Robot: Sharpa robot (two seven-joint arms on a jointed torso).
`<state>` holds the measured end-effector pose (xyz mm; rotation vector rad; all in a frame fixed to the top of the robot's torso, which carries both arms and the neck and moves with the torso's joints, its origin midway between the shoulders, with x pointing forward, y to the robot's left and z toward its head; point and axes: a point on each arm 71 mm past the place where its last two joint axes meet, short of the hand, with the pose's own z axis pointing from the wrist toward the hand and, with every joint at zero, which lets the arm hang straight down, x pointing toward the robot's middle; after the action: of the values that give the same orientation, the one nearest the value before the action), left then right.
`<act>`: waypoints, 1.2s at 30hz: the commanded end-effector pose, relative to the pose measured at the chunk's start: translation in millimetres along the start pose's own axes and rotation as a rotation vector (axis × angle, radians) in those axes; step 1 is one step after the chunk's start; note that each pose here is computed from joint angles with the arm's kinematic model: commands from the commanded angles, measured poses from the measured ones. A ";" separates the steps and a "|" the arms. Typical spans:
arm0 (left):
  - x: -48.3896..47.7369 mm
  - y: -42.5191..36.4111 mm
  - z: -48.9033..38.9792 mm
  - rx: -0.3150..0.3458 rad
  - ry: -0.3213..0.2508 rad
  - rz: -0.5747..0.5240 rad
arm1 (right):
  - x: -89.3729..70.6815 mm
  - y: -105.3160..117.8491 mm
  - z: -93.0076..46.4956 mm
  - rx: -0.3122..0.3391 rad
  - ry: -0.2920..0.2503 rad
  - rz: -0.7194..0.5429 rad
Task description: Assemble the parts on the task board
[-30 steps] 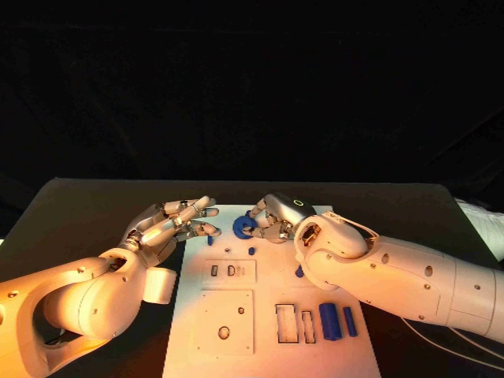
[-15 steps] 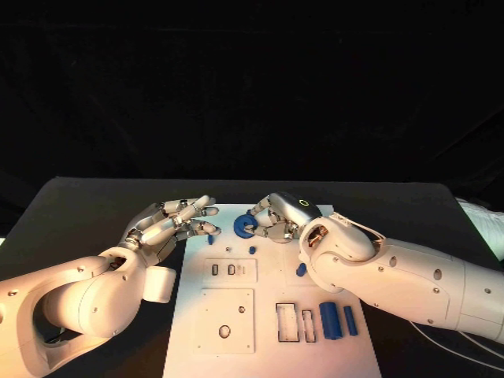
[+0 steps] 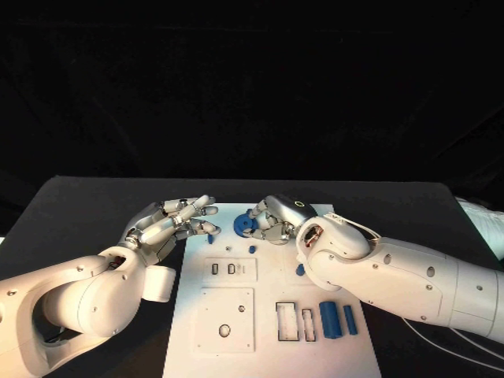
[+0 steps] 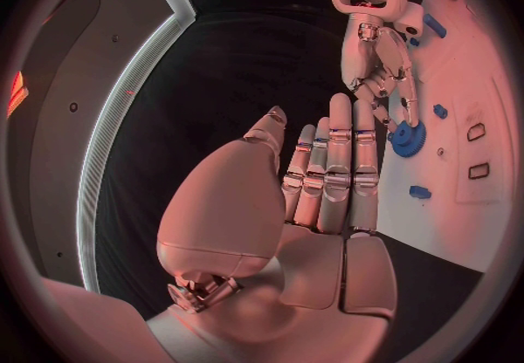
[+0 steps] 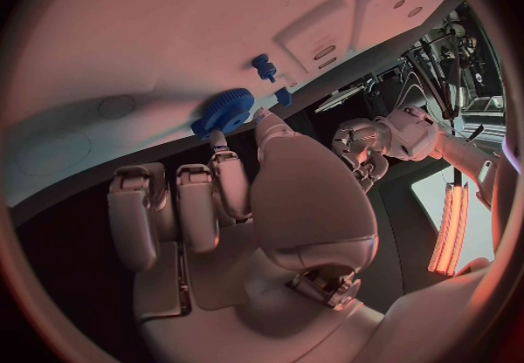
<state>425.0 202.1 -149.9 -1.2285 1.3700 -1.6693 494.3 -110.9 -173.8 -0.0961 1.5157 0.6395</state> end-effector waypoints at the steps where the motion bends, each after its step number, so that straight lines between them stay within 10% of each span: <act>1: 1.9 -0.7 0.2 0.004 0.009 -0.005 | 7.0 -1.8 2.5 0.036 0.075 -0.024; 11: 1.7 -0.7 0.4 0.004 0.009 -0.005 | 9.0 -1.1 4.9 0.057 0.083 -0.042; 28: -0.2 -0.7 0.4 0.003 0.007 -0.004 | -28.3 -9.2 -23.0 -0.050 -0.142 0.079; 36: -2.2 -1.1 -0.1 0.003 0.002 -0.002 | -58.0 -61.6 -48.4 -0.035 -0.061 0.216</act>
<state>425.9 205.4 -150.7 -1.2325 1.3686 -1.6591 485.0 -205.6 -142.1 0.0370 1.4285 0.6856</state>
